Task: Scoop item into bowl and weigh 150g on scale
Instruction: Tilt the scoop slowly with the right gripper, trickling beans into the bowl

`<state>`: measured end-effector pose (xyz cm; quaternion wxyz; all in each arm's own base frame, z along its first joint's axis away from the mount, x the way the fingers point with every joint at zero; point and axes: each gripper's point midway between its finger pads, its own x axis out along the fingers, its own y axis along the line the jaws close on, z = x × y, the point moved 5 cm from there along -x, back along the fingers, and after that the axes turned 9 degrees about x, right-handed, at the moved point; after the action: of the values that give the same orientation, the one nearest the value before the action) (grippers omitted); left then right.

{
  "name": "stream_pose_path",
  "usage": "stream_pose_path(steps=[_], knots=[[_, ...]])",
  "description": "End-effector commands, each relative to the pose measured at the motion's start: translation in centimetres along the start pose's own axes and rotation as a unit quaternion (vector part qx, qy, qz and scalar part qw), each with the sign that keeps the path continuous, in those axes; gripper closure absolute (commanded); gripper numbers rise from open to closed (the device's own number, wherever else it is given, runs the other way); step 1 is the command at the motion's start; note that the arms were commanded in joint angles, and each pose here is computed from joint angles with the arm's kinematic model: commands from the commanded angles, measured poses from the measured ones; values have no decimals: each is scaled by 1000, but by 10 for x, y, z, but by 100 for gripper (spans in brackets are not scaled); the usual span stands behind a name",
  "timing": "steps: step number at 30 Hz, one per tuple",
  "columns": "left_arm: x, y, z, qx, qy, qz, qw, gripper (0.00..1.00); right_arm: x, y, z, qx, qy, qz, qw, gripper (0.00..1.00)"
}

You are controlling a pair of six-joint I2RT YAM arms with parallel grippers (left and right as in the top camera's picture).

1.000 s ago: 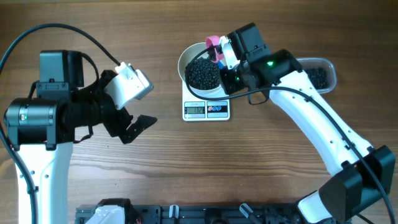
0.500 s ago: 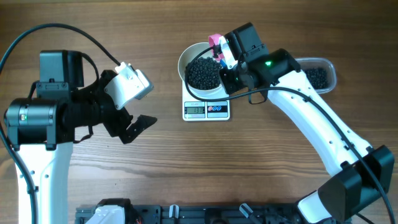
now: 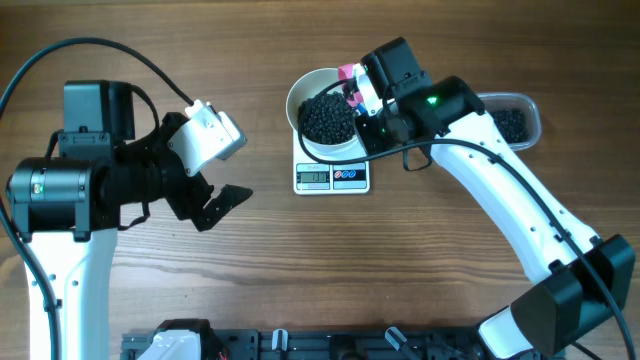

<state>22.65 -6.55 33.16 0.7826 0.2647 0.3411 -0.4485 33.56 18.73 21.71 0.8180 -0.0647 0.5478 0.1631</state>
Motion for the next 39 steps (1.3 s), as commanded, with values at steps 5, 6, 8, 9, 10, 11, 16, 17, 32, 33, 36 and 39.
stream_pose_path(steps=[5, 6, 8, 9, 10, 11, 16, 17, 32, 33, 36, 39], knots=[[-5, 1, 2, 9, -3, 8, 1000, 0, 0, 6, 5, 0, 1, 12, 1000, 96], [-5, 1, 2, 9, -3, 8, 1000, 0, -1, 8, 6, 2, 0, 18, 1000, 95], [-5, 1, 2, 9, -3, 8, 1000, 0, -3, 9, 6, 12, -1, 24, 1000, 96], [-5, 1, 2, 9, -3, 8, 1000, 0, 0, 8, 4, 12, 7, 22, 1000, 95], [-5, 1, 2, 9, -3, 8, 1000, 0, 2, 8, 1, 5, 14, 20, 1000, 96], [-5, 1, 2, 9, -3, 8, 1000, 0, 2, 8, 0, 0, 17, 20, 1000, 96], [-5, 1, 2, 9, -3, 8, 1000, 0, -1, 8, 2, 5, 13, 20, 1000, 96], [-5, 1, 2, 10, -3, 8, 1000, 0, 0, 8, 1, 3, 16, 20, 1000, 96], [-5, 1, 2, 9, -3, 8, 1000, 0, -3, 28, 5, 85, 18, 102, 991, 96], [-5, 1, 2, 9, -3, 8, 1000, 0, -3, 28, 5, 93, 20, 102, 990, 96], [-5, 1, 2, 9, -3, 8, 1000, 0, -2, 26, 5, 91, 18, 94, 991, 96], [-5, 1, 2, 9, -3, 8, 1000, 0, -2, 21, 6, 91, 11, 72, 993, 96]])
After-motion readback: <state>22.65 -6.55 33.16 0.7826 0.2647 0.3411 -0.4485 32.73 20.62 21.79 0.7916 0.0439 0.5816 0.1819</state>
